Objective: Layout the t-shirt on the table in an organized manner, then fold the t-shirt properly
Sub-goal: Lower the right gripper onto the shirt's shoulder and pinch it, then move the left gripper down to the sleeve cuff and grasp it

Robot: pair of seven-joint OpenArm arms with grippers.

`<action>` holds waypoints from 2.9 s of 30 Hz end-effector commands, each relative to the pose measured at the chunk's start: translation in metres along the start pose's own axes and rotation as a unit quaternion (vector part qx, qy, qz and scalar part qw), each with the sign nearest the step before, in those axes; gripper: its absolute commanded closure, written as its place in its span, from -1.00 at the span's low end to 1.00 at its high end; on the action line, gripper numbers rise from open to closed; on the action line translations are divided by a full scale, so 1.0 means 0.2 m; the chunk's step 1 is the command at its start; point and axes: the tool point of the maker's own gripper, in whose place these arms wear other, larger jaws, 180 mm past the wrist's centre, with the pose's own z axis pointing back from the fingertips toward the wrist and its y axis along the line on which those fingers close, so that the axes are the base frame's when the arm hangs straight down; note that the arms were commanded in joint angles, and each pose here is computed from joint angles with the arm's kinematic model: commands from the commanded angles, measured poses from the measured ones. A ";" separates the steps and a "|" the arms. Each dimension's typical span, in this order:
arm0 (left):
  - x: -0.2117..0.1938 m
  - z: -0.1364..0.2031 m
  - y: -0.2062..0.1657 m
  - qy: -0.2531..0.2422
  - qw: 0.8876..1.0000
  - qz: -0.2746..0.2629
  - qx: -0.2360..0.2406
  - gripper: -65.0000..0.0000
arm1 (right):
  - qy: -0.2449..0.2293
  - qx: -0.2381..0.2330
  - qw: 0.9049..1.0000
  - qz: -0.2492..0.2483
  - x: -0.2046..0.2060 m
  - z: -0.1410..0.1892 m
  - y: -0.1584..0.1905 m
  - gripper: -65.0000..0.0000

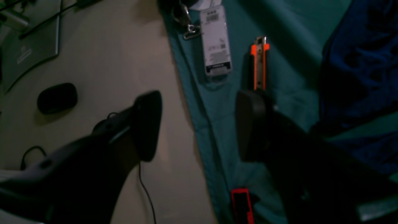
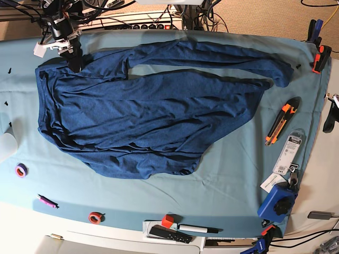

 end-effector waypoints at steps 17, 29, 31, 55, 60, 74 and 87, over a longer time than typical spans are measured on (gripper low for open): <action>0.07 0.03 0.04 -0.018 1.000 -0.013 0.011 -0.11 | -0.044 -0.037 0.998 0.009 0.14 0.31 -0.15 0.20; 0.07 0.03 0.04 -0.017 1.000 -0.013 0.011 -0.11 | -0.074 -0.150 0.981 -0.094 0.17 0.31 -0.36 0.20; 0.07 0.03 0.04 -0.016 1.000 -0.013 0.011 -0.11 | -0.074 -0.147 0.982 -0.093 0.17 0.30 -0.35 0.20; 0.07 0.03 0.04 -0.017 1.000 -0.012 0.011 -0.11 | 0.048 -0.092 0.994 -0.019 -0.03 0.07 -0.19 0.30; 0.05 0.02 0.01 -0.020 1.000 0.010 0.005 -0.11 | 0.049 -0.053 0.997 0.003 -0.01 0.06 -0.12 1.00; -0.34 -0.06 -0.38 0.032 0.984 0.149 -0.093 -0.11 | 0.049 -0.055 0.997 0.027 0.08 0.08 -0.13 1.00; -0.65 -0.11 -0.53 0.047 0.924 0.307 -0.221 -0.12 | 0.049 -0.055 0.997 0.027 0.08 0.08 -0.13 1.00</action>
